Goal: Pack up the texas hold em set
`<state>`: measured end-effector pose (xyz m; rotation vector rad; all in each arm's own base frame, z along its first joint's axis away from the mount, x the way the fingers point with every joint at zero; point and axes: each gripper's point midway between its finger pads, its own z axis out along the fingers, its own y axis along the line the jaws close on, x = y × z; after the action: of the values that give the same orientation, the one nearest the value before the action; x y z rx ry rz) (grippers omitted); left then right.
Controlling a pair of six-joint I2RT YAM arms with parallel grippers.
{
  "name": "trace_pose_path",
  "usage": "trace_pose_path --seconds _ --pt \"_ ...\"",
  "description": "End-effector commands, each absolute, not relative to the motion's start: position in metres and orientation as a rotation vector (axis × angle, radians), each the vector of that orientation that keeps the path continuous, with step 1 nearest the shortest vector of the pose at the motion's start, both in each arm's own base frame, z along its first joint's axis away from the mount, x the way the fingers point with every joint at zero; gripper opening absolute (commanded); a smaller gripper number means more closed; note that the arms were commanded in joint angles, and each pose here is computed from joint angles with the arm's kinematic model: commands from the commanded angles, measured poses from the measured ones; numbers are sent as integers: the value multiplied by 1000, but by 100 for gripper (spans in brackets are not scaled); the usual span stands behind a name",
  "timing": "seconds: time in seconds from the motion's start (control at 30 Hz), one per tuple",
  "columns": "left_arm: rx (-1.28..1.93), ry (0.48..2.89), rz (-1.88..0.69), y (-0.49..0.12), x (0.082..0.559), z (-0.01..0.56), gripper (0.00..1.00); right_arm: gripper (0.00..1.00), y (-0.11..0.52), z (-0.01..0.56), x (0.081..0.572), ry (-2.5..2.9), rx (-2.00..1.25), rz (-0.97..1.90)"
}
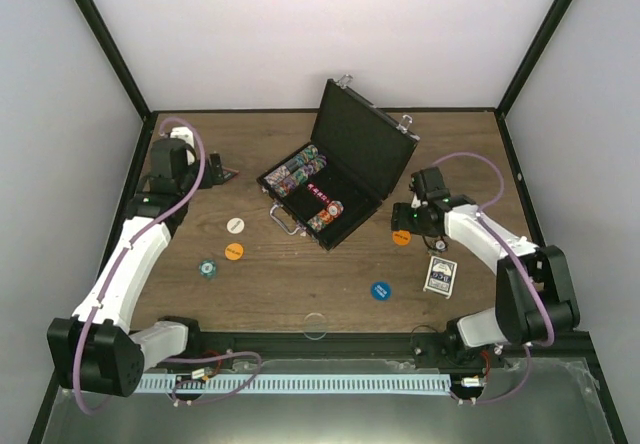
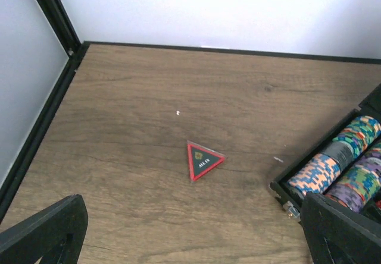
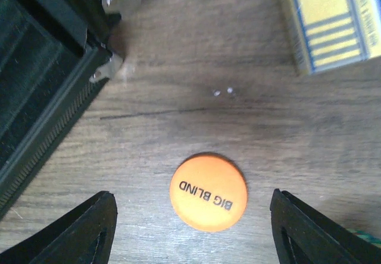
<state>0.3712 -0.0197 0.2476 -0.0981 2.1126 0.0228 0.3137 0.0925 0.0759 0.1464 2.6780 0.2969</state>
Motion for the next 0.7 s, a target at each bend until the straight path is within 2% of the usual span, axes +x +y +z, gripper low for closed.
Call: trace_pose_path --seconds 0.0,0.67 --pt "-100 2061 79 -13 374 260 100 73 100 63 306 2737 136 205" --pt "-81 2089 35 -20 375 253 100 74 95 27 299 2785 209 61"
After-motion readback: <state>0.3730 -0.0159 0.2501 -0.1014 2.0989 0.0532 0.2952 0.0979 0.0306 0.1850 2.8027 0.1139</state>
